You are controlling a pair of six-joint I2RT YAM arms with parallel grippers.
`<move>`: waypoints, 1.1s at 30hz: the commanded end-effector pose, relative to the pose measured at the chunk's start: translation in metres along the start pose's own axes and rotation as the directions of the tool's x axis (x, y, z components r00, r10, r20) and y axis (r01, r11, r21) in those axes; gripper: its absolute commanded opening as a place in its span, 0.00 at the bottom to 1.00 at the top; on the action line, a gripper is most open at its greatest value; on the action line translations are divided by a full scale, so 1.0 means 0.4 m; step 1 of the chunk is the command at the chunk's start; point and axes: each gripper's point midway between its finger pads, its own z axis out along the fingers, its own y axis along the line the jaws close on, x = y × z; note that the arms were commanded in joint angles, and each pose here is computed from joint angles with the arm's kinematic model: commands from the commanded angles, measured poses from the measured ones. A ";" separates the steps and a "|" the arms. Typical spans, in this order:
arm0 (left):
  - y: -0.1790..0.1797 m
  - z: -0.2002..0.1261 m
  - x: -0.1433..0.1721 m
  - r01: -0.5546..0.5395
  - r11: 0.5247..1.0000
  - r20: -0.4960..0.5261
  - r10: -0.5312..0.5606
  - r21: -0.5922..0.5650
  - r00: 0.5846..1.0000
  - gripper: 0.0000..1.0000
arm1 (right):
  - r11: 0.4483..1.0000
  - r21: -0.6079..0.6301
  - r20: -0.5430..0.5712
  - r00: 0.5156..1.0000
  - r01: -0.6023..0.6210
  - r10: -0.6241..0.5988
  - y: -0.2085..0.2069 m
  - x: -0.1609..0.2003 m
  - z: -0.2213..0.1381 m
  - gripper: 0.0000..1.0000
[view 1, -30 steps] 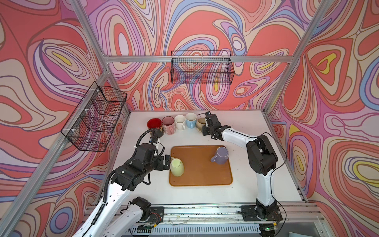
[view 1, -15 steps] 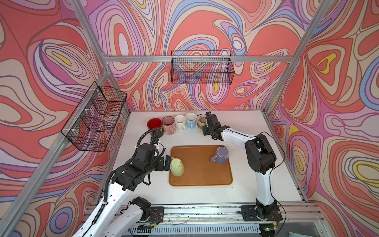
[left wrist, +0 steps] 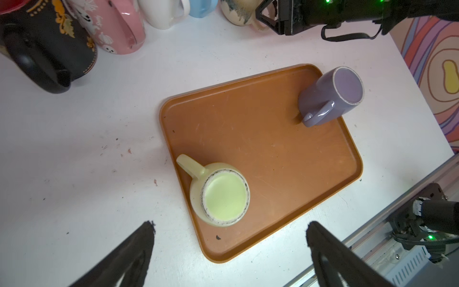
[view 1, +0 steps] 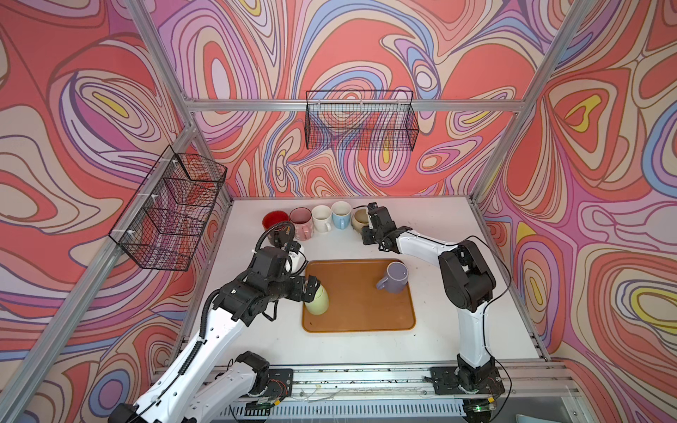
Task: Turn the mug right side up
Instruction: Place the mug at the top-center of the table, then pick up the mug from the tray.
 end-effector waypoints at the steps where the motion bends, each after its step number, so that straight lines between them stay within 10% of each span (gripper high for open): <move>1: -0.061 -0.002 -0.063 -0.093 0.993 0.046 0.089 0.077 0.995 0.95 | 0.998 -0.059 0.100 0.994 -0.027 0.033 0.028 -0.089 -0.099 0.48; 8: -0.135 0.065 -0.078 -0.269 0.957 -0.018 0.272 0.104 0.962 0.88 | 0.968 -0.158 0.132 0.967 -0.195 0.216 -0.036 -0.112 -0.254 0.55; 23: -0.324 0.262 -0.063 -0.596 0.790 -0.142 0.613 0.144 0.777 0.74 | 0.640 -0.410 -0.043 0.715 -0.650 0.698 -0.250 0.124 -0.448 0.57; 33: -0.410 0.402 -0.068 -0.636 0.750 -0.190 0.662 0.182 0.725 0.72 | 0.606 -0.341 -0.068 0.662 -0.719 0.747 -0.295 0.233 -0.464 0.56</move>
